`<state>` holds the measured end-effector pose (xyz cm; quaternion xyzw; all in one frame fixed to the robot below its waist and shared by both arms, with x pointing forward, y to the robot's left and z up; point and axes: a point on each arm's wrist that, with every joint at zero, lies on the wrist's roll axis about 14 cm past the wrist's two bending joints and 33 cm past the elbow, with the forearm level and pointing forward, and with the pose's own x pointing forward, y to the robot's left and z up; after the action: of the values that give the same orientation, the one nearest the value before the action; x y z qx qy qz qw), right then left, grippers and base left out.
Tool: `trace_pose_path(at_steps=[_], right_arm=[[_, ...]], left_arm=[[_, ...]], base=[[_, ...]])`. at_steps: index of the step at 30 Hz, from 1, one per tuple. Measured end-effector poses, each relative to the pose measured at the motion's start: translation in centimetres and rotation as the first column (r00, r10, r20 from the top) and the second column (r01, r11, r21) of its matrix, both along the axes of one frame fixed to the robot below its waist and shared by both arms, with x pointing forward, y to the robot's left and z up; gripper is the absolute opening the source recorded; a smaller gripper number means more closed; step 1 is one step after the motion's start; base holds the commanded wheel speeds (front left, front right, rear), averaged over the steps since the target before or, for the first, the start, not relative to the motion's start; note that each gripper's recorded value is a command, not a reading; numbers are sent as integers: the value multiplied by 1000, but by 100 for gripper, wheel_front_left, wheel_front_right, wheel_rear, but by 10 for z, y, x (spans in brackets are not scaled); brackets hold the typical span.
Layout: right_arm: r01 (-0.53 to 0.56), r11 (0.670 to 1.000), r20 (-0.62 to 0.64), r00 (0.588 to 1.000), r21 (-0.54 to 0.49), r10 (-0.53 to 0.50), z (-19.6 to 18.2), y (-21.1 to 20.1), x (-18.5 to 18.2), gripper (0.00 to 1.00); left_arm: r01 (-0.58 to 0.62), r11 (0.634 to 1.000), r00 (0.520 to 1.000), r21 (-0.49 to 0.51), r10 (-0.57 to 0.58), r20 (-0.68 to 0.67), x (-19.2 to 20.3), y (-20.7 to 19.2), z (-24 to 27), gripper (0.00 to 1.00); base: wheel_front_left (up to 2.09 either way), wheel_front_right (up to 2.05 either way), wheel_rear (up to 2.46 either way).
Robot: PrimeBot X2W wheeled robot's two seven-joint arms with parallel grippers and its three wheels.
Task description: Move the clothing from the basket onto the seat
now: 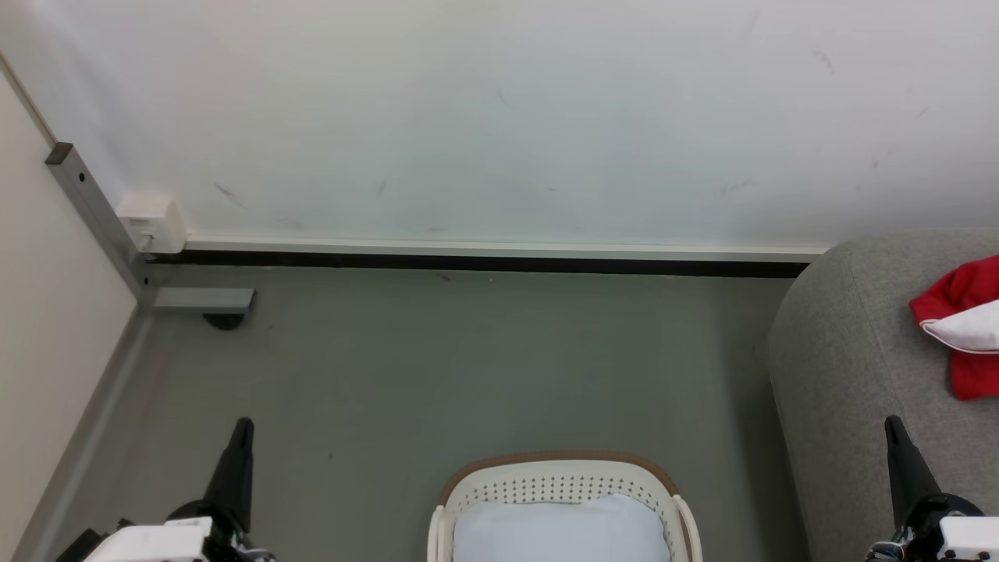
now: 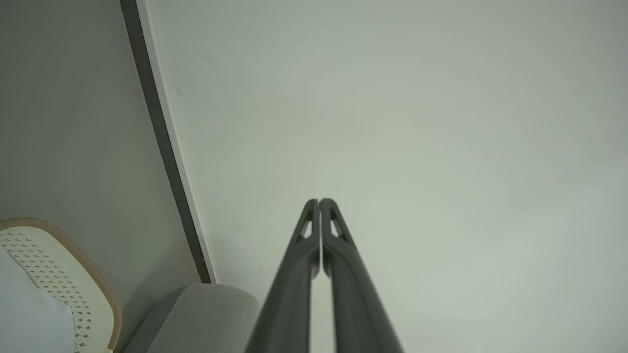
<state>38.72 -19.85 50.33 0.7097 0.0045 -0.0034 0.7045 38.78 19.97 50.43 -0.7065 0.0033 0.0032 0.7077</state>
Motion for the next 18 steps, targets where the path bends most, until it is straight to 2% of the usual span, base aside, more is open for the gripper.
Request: trace_pose_path(at_steps=[18], right_arm=[[0, 1000, 0, 1000, 0, 0, 0, 0, 0, 0]], left_arm=[[0, 1000, 1000, 0, 0, 0, 0, 0, 0, 0]], base=[[0, 0, 0]])
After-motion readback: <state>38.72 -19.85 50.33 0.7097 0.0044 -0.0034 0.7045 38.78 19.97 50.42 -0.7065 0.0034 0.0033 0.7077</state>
